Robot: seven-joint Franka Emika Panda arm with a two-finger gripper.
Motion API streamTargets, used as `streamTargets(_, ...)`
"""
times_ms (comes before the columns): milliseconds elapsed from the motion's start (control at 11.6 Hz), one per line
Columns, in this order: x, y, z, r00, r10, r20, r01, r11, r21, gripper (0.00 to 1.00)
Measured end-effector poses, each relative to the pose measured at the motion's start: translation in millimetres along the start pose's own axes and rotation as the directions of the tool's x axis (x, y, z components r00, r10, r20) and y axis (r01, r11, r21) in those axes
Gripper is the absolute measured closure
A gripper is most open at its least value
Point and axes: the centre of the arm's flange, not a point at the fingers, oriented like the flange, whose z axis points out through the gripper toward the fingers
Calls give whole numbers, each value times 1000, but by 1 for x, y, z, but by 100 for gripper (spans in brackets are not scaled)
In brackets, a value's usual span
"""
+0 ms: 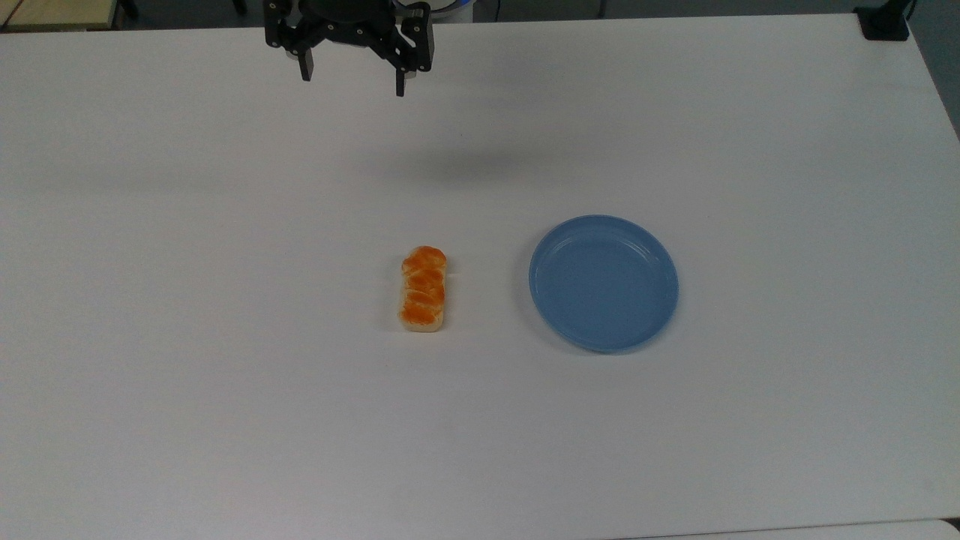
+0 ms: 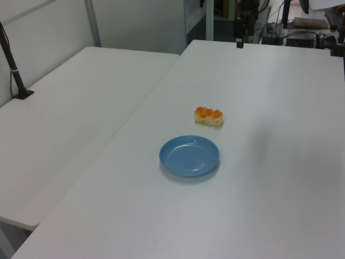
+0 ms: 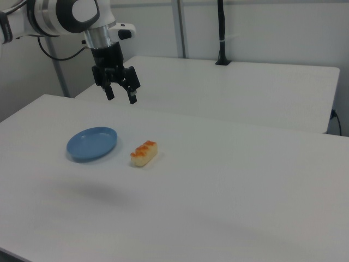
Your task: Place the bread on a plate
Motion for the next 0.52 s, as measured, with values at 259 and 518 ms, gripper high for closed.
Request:
streamTargets(259, 0, 1, -1, 1000, -20, -1, 20, 1000, 0, 0)
streamTargets(518, 0, 5, 0, 1000, -23, -1, 23, 1000, 0, 0)
